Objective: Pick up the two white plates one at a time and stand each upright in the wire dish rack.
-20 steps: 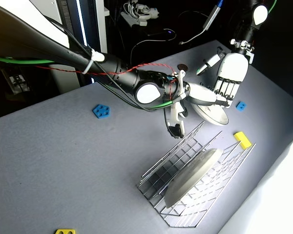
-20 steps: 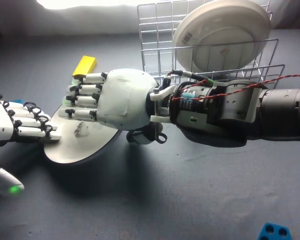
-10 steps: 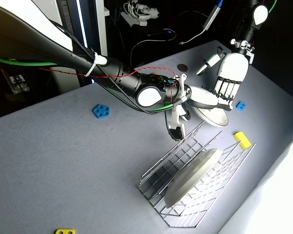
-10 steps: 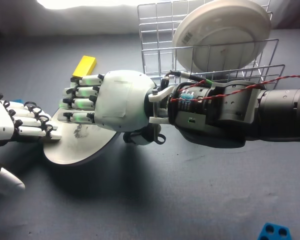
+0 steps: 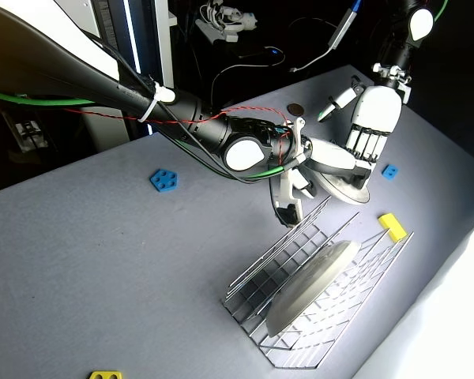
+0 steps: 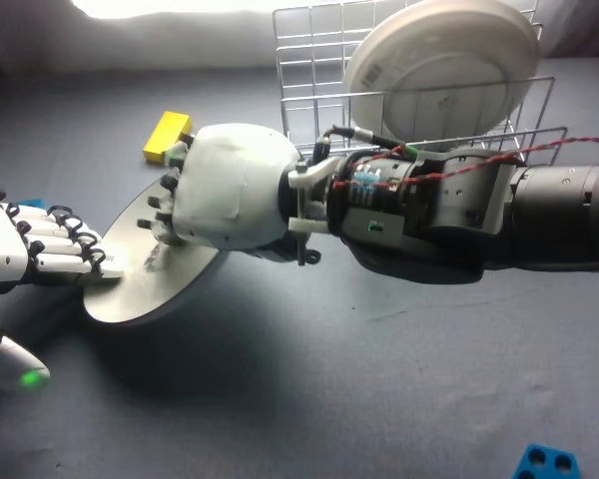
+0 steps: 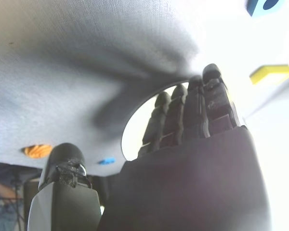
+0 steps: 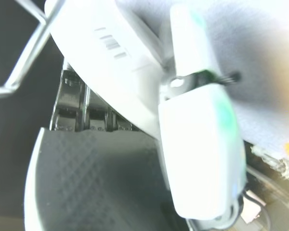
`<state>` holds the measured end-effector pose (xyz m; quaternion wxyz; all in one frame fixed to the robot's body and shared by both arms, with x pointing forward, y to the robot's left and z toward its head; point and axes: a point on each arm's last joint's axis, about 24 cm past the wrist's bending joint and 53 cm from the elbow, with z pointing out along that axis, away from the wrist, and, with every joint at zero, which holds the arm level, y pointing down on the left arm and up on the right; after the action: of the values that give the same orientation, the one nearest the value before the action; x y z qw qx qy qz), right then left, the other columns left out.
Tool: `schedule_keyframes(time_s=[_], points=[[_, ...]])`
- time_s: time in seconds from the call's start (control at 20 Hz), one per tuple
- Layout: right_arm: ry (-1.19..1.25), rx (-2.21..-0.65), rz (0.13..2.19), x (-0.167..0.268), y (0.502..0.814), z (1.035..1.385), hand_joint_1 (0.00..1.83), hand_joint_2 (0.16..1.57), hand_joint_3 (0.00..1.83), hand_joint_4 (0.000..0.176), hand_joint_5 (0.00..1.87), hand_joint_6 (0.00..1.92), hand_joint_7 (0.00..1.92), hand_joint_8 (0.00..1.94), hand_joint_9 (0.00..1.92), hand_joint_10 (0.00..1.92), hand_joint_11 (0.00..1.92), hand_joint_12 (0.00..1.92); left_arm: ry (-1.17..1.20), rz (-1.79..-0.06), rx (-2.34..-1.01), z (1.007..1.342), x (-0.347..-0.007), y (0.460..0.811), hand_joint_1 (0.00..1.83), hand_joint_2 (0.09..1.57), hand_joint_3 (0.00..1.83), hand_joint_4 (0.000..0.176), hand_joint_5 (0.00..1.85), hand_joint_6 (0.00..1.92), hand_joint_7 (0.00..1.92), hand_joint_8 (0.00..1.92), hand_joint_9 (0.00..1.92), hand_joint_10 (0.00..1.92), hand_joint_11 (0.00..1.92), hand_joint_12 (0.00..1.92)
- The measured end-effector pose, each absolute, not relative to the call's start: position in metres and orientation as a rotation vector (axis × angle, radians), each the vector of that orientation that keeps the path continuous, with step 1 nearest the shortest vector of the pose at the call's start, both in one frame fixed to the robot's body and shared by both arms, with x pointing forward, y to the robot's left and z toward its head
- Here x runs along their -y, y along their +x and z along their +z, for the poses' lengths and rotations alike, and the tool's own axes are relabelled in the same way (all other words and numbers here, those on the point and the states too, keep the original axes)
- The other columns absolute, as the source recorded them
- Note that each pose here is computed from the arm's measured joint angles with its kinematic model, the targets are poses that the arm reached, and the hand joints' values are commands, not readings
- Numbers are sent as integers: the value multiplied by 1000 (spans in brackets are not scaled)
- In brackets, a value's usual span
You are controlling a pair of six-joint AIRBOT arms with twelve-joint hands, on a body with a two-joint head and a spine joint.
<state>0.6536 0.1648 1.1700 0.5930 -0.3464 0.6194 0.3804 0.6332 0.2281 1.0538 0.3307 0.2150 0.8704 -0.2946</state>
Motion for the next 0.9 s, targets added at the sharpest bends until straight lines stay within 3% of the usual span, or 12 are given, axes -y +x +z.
schedule_keyframes(time_s=[0.05,0.15,0.3,0.55,0.9], points=[[-805,-1437,886,-165,653,1171,1484,1138,0,0,884,1066,923,959,861,1156,715,1657,562,-772,-2276,1054,-228,633,0,1050,0,0,12,4,8,2,0,0,16,8],[-812,-1435,891,-167,649,1171,1488,1118,1,0,898,1033,949,917,929,1084,745,1614,562,-775,-2275,1054,-227,633,0,1055,0,0,18,5,13,3,1,0,19,10],[-824,-1428,895,-170,645,1173,1485,1133,1,0,861,1053,909,1002,906,1136,723,1658,563,-780,-2275,1054,-227,632,0,1062,2,0,12,3,18,5,7,3,16,9],[-841,-1433,912,-171,633,1174,1488,1121,0,0,893,1025,942,958,927,1088,727,1625,598,-799,-2246,1061,-221,632,0,1067,3,0,24,5,12,1,0,0,18,13],[-864,-1450,929,-158,612,1177,1485,1136,1,0,850,1108,908,993,866,1144,754,1627,632,-844,-2150,1098,-218,634,0,1052,0,0,23,9,17,6,0,0,18,15]])
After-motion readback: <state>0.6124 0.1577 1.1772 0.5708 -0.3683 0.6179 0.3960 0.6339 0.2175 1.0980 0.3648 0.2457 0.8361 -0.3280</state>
